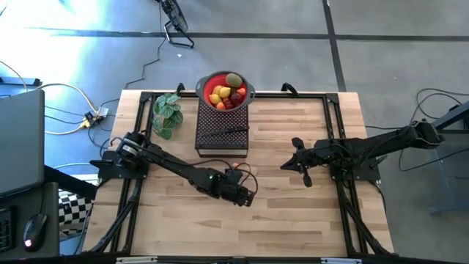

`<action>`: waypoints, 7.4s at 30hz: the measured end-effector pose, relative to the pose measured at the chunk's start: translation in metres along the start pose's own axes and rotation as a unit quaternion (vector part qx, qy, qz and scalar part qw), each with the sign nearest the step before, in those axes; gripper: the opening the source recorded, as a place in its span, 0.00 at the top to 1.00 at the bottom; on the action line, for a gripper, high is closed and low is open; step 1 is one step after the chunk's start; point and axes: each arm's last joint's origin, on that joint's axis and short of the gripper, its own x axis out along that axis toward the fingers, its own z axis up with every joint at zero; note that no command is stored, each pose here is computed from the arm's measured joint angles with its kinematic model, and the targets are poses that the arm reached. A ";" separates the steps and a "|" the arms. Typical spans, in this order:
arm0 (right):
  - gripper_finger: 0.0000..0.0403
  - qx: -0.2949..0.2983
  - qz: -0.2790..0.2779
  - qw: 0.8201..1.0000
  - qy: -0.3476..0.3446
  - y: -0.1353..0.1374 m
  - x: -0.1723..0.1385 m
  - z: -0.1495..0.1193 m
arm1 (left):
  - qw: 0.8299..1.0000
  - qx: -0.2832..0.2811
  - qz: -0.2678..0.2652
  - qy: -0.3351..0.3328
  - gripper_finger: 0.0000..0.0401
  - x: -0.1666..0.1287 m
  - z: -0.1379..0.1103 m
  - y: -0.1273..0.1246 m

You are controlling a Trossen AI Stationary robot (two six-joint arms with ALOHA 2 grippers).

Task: Pick & Place Fruit
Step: Put the pear into the red strainer bowl

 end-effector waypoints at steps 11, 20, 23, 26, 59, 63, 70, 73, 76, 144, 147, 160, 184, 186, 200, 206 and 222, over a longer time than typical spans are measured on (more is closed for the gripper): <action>0.99 0.000 0.000 1.000 0.000 0.000 0.000 0.000 | 1.000 0.001 0.000 0.000 1.00 0.000 0.000 0.000; 0.99 0.000 0.000 1.000 0.000 0.000 0.000 0.000 | 1.000 -0.001 0.003 -0.015 0.91 0.001 0.003 0.001; 0.99 0.000 0.000 1.000 0.000 0.000 0.000 0.000 | 1.000 -0.001 0.004 -0.015 0.81 0.001 0.004 0.001; 0.99 0.000 0.000 1.000 0.000 0.000 0.000 0.000 | 1.000 -0.001 0.007 -0.016 0.69 0.001 0.004 0.002; 0.99 -0.010 0.000 1.000 0.000 0.000 0.000 0.000 | 1.000 -0.002 0.000 -0.016 0.25 0.001 0.003 0.000; 0.99 -0.010 0.000 1.000 0.000 0.000 0.000 0.000 | 1.000 -0.002 0.000 -0.016 0.25 0.001 0.003 0.000; 0.99 -0.010 0.000 1.000 0.000 0.000 0.000 0.000 | 1.000 -0.002 0.000 -0.016 0.25 0.001 0.003 0.000; 0.99 -0.011 0.000 1.000 0.000 0.000 0.000 0.000 | 1.000 -0.002 0.000 -0.017 0.25 0.001 0.003 0.000; 0.99 -0.014 0.000 1.000 0.000 0.000 0.000 0.000 | 1.000 -0.003 0.000 -0.016 0.25 0.001 0.003 0.000; 0.99 -0.020 0.000 1.000 0.002 0.000 0.000 0.000 | 0.993 0.026 0.108 -0.030 0.26 0.014 0.040 0.026; 0.99 -0.009 0.001 1.000 0.009 0.000 0.000 -0.002 | 0.993 0.026 0.108 -0.030 0.26 0.014 0.040 0.026; 0.99 -0.027 0.002 0.999 -0.021 0.002 -0.031 0.001 | 0.994 0.016 0.104 -0.018 0.26 0.014 0.040 0.026; 0.99 -0.024 0.002 0.998 -0.064 0.003 -0.050 0.004 | 0.990 0.004 0.135 -0.028 0.26 0.045 0.030 0.035; 0.99 -0.024 0.002 0.998 -0.064 0.003 -0.049 0.005 | 0.990 0.006 0.141 -0.027 0.26 0.046 0.030 0.037; 0.99 -0.024 0.001 0.998 -0.062 0.003 -0.049 0.004 | 0.990 0.006 0.140 -0.027 0.26 0.046 0.030 0.036; 0.99 -0.024 0.001 0.998 -0.062 0.003 -0.049 0.004 | 0.990 0.005 0.140 -0.027 0.37 0.046 0.030 0.036; 0.99 -0.024 0.001 0.998 -0.061 0.003 -0.049 0.004 | 0.990 0.003 0.138 -0.016 0.54 0.046 0.029 0.036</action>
